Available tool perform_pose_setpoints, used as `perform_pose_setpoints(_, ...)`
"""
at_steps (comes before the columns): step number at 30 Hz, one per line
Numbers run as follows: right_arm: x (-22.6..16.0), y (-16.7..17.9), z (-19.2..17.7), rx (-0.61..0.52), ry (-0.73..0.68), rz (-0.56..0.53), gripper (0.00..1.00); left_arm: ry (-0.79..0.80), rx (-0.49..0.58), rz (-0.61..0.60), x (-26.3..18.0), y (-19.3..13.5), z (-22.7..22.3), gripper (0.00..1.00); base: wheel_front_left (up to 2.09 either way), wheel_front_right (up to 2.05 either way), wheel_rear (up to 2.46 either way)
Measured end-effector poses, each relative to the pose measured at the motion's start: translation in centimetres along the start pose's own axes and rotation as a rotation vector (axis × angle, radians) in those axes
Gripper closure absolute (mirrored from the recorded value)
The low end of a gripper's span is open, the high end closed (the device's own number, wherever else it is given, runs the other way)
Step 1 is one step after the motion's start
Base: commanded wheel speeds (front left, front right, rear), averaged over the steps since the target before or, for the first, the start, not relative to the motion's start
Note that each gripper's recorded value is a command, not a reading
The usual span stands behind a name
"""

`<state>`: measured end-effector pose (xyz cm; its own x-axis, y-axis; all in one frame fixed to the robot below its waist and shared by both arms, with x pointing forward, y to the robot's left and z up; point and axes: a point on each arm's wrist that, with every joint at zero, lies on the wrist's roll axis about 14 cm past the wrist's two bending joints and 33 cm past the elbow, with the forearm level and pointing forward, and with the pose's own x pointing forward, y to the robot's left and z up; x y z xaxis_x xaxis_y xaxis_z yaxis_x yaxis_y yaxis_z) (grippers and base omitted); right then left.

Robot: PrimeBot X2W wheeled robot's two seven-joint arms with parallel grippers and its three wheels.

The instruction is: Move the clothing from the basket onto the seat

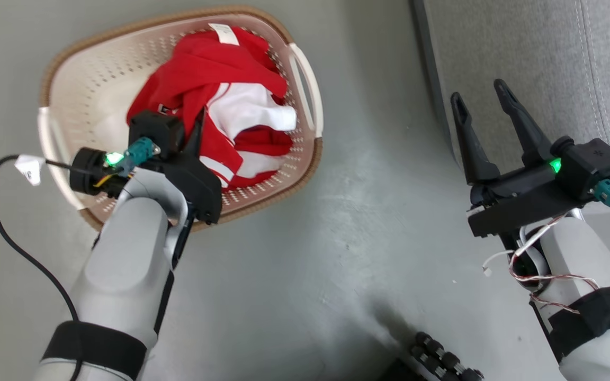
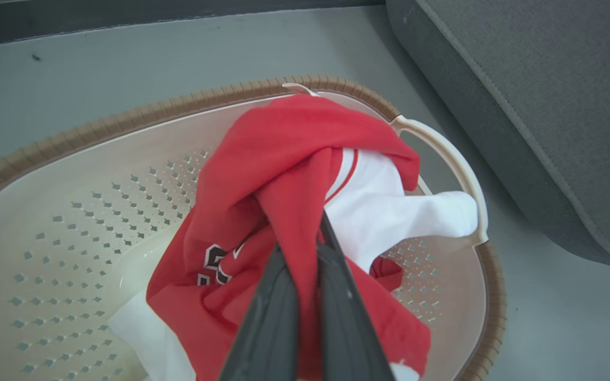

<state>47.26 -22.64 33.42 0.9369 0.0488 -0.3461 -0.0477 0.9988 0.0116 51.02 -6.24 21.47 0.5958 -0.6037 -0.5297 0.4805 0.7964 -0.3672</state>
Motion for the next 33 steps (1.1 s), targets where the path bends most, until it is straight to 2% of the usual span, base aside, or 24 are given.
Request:
perform_pose_setpoints(20,-2.5,2.6,5.3,0.011,-0.129,0.075,0.00,-0.257,-0.002,0.118,-11.1,0.6,8.1,1.00,0.00,0.00,0.00)
perform_pose_setpoints(33,-6.1,5.5,7.6,0.019,-0.191,0.134,0.00,-0.430,0.008,0.159,-18.8,-1.2,12.1,1.00,0.00,0.00,0.00)
